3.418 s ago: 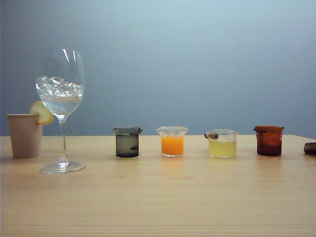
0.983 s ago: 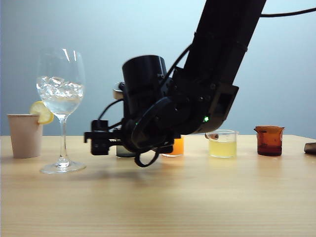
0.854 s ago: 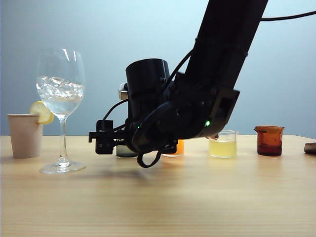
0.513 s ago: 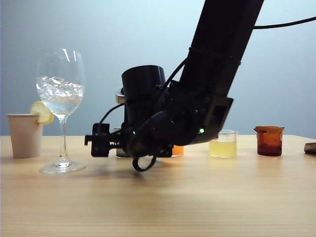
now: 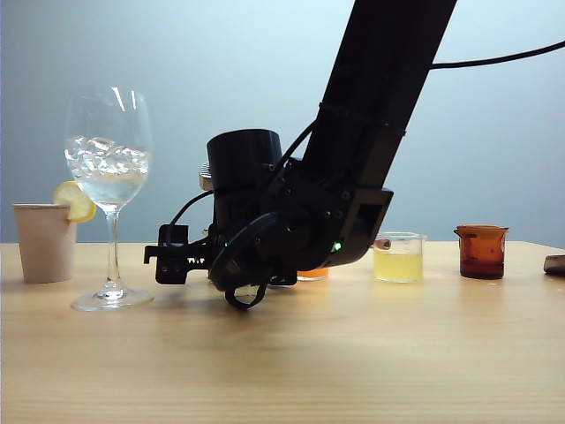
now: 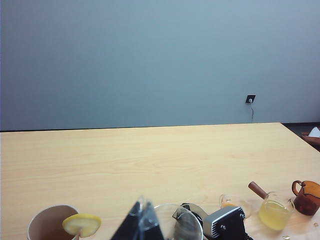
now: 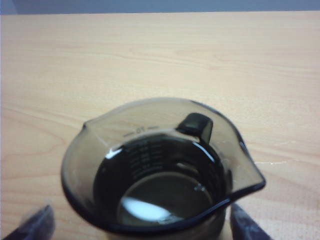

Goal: Pick up the first measuring cup from the left, pour the coconut rum inside into the goblet, and finally put the measuring cup back in its original place.

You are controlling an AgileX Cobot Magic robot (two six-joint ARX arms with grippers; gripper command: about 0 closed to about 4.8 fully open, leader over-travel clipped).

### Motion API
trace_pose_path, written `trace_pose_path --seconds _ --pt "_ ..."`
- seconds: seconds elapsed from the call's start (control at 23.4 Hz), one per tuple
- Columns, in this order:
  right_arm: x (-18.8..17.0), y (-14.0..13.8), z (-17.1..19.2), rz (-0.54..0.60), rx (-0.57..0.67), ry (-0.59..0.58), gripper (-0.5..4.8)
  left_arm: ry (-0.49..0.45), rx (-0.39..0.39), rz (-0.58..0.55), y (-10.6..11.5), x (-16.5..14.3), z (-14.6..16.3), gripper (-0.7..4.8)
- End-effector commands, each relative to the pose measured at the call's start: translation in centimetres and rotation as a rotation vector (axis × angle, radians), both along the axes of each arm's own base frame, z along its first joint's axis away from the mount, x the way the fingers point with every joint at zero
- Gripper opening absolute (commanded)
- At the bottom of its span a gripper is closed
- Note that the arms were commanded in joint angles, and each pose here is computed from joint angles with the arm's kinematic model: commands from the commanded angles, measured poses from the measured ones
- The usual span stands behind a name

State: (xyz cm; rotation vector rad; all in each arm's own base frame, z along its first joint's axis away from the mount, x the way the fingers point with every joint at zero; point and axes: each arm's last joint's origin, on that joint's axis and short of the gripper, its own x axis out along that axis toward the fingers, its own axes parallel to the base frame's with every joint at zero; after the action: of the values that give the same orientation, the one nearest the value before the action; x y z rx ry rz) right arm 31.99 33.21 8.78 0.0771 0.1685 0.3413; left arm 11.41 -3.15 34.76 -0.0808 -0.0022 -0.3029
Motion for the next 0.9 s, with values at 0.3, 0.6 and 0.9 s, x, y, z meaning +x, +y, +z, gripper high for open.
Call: trace_pose_path --seconds 0.3,0.6,0.9 --pt "1.0 -0.9 -0.3 -0.027 0.038 0.002 4.79 -0.012 -0.002 0.000 0.0 -0.1 0.2 -0.04" --pt "1.4 -0.4 -0.2 -0.011 0.039 0.003 4.79 -0.012 -0.002 0.000 0.0 -0.1 0.2 -0.04" --pt "2.1 0.2 0.0 -0.003 0.019 0.019 4.79 -0.012 -0.002 0.000 0.0 -0.1 0.2 -0.04"
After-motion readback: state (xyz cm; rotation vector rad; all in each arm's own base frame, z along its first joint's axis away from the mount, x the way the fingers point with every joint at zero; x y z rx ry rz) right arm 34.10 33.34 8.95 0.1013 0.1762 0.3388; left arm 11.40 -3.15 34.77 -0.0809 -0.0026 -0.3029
